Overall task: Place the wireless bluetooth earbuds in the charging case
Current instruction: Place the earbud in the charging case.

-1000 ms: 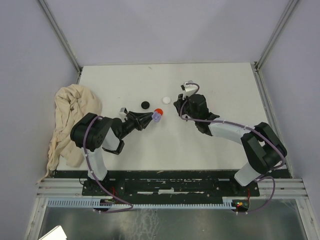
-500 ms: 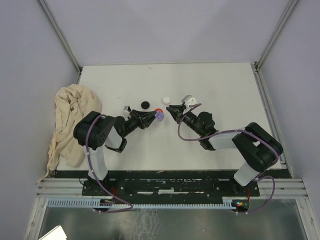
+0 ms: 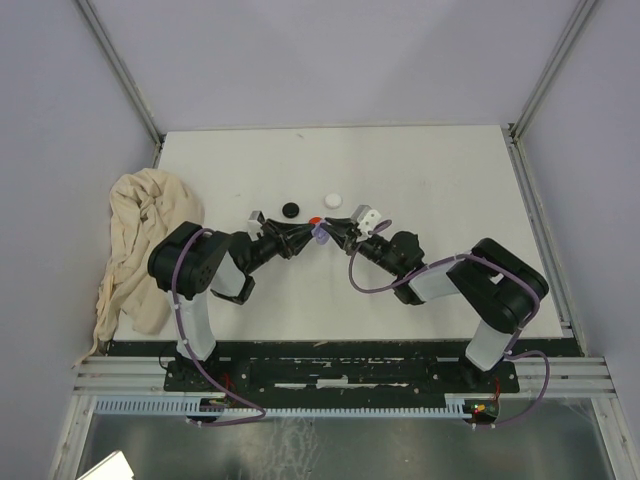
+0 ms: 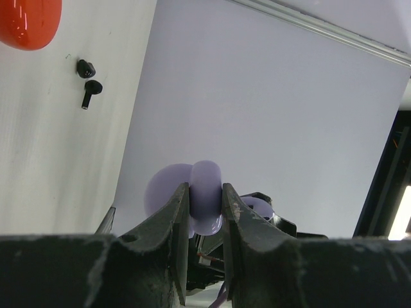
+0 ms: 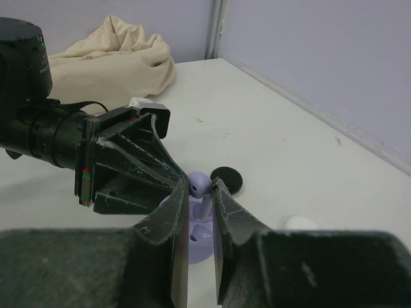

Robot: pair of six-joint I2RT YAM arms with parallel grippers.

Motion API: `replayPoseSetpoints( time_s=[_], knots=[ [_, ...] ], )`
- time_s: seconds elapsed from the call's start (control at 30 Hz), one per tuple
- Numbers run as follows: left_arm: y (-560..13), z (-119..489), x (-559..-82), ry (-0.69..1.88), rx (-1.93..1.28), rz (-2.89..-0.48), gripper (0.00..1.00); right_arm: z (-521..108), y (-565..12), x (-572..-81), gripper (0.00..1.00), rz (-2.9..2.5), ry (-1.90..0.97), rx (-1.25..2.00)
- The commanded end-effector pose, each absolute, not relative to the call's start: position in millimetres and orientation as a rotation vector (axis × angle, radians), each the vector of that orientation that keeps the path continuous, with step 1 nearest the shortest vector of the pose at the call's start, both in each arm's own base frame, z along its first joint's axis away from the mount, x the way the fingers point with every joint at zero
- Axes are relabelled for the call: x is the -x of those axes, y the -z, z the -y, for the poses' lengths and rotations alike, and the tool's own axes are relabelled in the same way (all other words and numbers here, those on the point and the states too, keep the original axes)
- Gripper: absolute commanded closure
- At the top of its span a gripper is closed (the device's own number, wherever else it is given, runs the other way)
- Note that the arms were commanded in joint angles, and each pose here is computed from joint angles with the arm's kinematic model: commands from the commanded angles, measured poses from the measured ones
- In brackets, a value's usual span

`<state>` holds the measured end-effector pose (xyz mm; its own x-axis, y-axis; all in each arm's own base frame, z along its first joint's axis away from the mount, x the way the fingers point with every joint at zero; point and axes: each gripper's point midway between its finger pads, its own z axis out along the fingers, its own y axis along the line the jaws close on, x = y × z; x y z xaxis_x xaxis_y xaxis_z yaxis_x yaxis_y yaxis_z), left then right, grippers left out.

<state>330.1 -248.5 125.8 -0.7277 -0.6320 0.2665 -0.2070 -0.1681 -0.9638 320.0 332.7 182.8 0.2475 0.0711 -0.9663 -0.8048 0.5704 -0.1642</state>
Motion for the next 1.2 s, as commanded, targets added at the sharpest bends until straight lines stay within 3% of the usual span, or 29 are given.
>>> replayPoseSetpoints(
  time_s=[0.0,1.17],
  knots=[
    [-187,251,-320,2.113,0.687,-1.611,0.97,-340,-197,-316,0.99,-1.088,-0.691,0.787],
    [-206,249,-324,2.134,0.67,-1.55,0.97,-335,-178,-316,0.99,-1.152,-0.686,0.772]
  ],
)
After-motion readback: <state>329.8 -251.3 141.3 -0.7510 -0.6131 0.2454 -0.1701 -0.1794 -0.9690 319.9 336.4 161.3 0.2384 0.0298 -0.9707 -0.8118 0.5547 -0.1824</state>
